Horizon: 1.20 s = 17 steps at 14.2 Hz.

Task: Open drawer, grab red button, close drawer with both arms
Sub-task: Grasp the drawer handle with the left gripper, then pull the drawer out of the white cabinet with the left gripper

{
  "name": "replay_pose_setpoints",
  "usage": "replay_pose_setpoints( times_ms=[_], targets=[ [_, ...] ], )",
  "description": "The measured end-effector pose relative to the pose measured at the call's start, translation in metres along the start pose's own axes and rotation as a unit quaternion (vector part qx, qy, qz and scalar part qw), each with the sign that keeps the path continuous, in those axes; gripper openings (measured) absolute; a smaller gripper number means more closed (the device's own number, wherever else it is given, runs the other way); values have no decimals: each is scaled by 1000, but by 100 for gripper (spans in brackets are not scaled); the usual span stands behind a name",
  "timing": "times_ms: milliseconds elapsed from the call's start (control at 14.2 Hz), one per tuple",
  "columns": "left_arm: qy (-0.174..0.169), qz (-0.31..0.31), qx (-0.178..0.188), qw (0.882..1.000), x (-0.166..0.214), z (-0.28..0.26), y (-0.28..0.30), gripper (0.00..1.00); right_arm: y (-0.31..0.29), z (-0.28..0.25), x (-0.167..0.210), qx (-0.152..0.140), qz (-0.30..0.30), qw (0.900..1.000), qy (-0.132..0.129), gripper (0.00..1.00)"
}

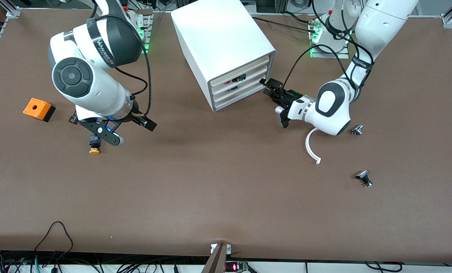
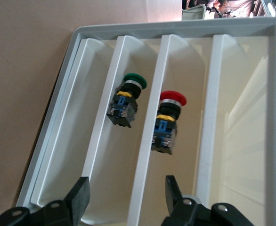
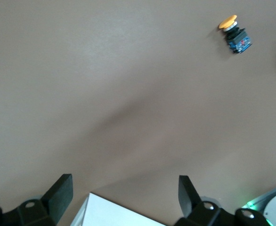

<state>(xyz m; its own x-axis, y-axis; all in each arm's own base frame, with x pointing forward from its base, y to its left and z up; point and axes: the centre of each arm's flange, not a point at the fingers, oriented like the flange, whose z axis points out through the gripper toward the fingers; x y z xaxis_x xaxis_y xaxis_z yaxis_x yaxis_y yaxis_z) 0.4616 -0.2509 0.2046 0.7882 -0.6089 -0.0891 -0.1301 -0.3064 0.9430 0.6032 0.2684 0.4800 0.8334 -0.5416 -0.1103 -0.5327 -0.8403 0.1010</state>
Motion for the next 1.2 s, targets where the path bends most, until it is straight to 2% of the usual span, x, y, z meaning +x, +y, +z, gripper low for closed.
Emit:
replay_pose_setpoints(
  times_ms=[141,211,281,352,562,633,703,844,984,1195],
  targets=[
    [3,2,12,1000,-2,16,-4,72,-11,0,-8,8,21,1000,1,100],
    [2,4,13,1000,-2,23,-3,67,-18,0,-12,15,34,999,-4,100],
    [0,6,12,1000,-2,27,-1,67,-24,-1,-14,26,48,998,-8,100],
    [-2,8,10,1000,-1,31,1,61,-29,-3,-15,36,61,997,-11,100],
    [-6,12,8,1000,-1,36,3,59,-36,-8,-14,54,81,995,-12,100],
    [-6,17,8,1000,-1,36,3,56,-38,-10,-15,58,86,995,-10,100],
    [-6,24,8,1000,-1,36,3,41,-41,-11,-17,62,91,994,-9,100],
    [-6,32,7,999,-1,36,2,18,-49,-11,-24,66,101,993,-8,100],
    [-6,35,7,999,-2,37,1,1,-58,-11,-32,69,109,992,-8,100],
    [-3,36,8,999,-1,35,1,1,-70,-10,-41,72,119,990,-8,100]
  ],
)
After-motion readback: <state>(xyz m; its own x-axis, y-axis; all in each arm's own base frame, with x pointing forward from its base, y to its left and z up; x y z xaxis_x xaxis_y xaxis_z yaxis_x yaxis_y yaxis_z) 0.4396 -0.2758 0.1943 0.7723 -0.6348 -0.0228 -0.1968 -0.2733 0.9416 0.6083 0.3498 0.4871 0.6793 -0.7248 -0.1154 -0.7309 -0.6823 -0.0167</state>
